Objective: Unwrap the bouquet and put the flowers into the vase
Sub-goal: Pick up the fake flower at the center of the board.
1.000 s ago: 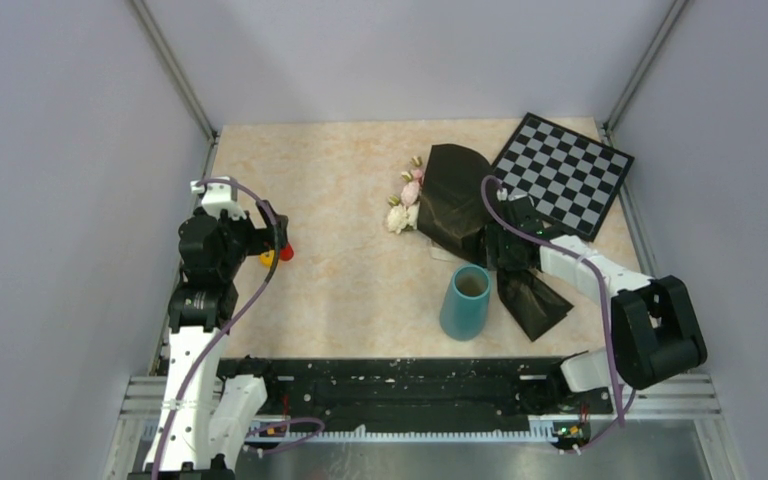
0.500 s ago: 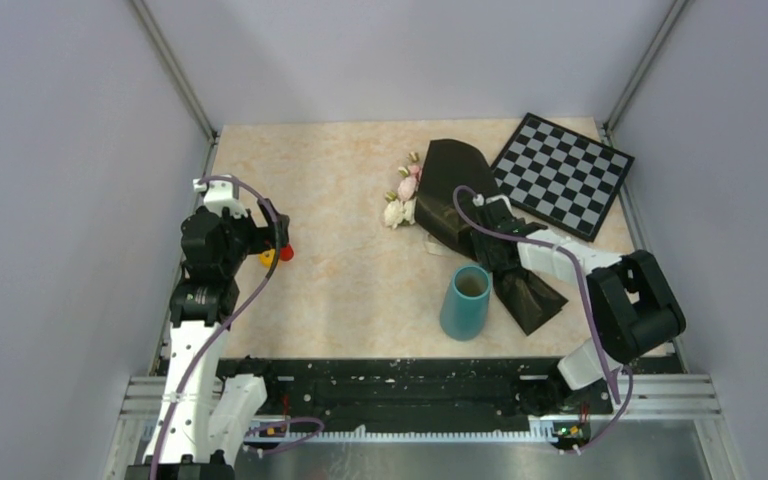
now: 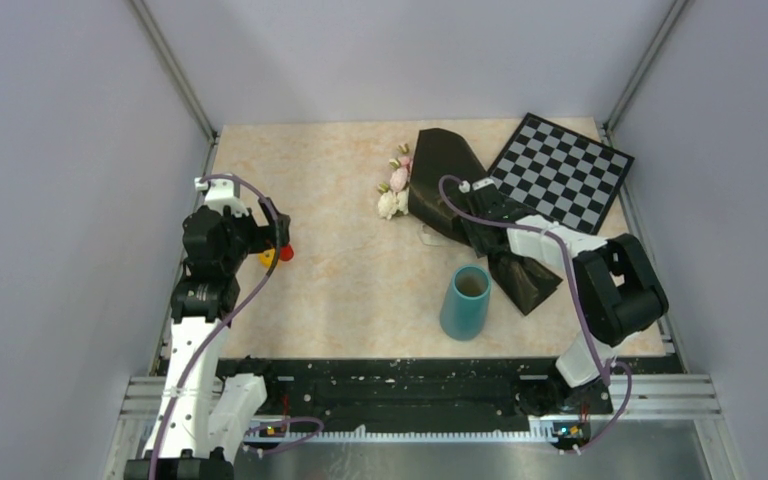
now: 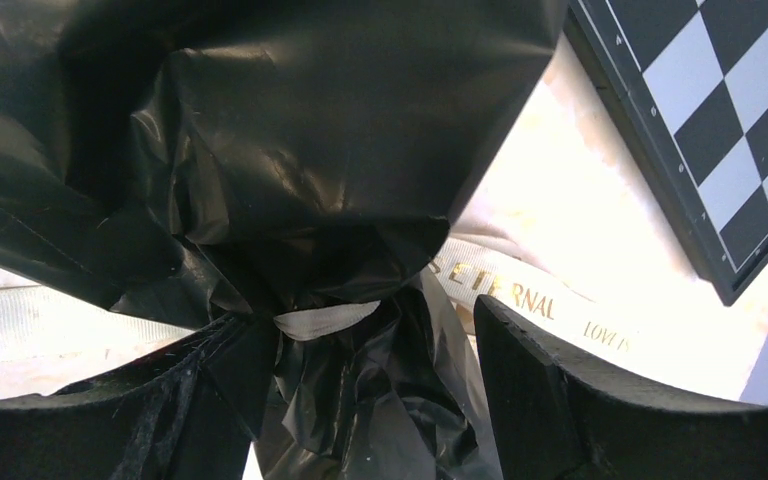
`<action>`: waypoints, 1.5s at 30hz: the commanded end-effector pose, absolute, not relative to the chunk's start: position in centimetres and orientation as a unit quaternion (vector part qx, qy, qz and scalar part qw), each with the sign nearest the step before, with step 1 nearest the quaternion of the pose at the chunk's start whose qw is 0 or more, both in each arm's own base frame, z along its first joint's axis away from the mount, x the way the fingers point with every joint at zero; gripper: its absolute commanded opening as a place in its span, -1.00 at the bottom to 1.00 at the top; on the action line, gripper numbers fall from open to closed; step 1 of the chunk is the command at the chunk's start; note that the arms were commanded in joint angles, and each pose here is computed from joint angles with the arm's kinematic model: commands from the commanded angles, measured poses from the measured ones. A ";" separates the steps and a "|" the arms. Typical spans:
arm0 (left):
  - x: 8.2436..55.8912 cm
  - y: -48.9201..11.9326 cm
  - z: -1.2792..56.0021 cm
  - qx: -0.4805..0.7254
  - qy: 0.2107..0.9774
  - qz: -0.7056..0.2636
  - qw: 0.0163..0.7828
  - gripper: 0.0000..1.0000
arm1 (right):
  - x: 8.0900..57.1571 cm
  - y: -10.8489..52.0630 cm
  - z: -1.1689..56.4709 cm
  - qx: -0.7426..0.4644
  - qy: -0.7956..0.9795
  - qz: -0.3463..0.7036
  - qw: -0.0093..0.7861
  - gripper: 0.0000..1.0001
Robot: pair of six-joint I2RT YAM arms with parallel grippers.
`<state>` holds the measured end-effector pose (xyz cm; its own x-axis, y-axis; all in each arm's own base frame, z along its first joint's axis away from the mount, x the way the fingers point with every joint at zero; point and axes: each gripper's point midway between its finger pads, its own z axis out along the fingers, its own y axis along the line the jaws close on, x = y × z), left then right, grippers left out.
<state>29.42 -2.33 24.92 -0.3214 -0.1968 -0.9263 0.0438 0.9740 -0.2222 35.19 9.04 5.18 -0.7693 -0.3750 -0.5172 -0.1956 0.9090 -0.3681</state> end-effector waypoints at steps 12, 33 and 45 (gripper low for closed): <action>30.2 -2.6 26.0 -0.047 0.794 -0.117 0.595 0.97 | 40.1 12.1 6.0 -0.251 0.888 -0.136 0.360 0.29; 30.1 -3.2 25.9 -0.026 0.795 -0.124 0.593 0.97 | 41.6 14.4 8.7 -0.194 0.881 -0.073 0.425 -0.88; 29.8 -7.2 28.1 0.024 0.766 -0.232 0.599 0.97 | 43.5 15.8 20.8 -0.079 0.840 -0.002 0.537 -1.00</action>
<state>29.60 -5.09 25.40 -0.3353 -0.2002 -0.9206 0.1931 0.9418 -0.2751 40.49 13.80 10.42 -0.6114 -0.3180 -0.7246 -0.2198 0.9479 -0.2305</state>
